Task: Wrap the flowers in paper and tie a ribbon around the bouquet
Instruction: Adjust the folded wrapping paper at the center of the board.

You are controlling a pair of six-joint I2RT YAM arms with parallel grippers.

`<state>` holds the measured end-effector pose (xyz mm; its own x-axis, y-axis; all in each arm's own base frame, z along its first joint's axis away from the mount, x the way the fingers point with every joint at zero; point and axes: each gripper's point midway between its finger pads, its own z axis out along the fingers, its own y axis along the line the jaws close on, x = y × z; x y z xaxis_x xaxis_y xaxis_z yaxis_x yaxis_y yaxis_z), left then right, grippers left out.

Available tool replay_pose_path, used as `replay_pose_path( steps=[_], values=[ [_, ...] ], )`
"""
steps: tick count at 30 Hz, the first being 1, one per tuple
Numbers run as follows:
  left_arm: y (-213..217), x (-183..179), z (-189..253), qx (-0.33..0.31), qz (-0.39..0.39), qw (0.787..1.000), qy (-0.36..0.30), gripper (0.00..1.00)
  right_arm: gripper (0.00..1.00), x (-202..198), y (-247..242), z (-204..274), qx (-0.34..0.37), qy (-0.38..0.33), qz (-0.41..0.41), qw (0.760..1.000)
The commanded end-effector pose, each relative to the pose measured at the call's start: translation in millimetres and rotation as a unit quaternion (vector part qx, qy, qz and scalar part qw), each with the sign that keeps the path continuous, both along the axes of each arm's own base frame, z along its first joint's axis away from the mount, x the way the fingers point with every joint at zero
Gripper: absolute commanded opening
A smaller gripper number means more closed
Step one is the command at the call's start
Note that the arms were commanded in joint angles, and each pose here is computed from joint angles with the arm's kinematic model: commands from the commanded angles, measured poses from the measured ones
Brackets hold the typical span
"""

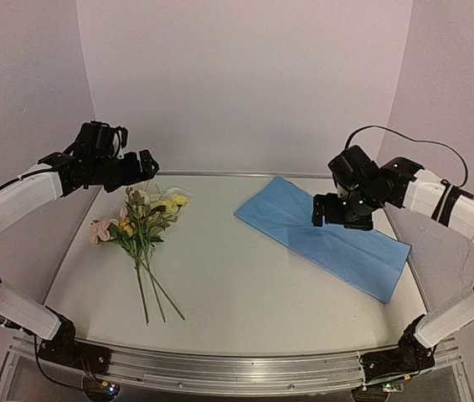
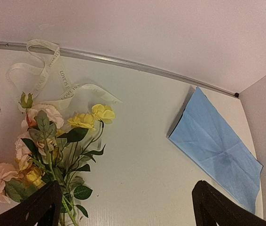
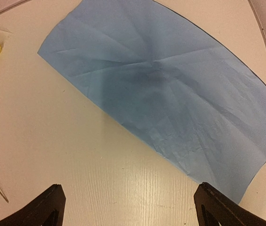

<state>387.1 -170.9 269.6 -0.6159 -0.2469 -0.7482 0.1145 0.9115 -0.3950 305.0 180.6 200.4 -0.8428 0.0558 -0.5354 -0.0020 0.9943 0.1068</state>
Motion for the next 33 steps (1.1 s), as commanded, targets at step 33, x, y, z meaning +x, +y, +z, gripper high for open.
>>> replay_pose_path(
  steps=[33],
  values=[
    [-129, -36, -188, -0.134, -0.128, 0.955, 0.232, 1.0, 0.98, 14, -46, -211, 0.055, 0.167, -0.178, 0.968]
  ],
)
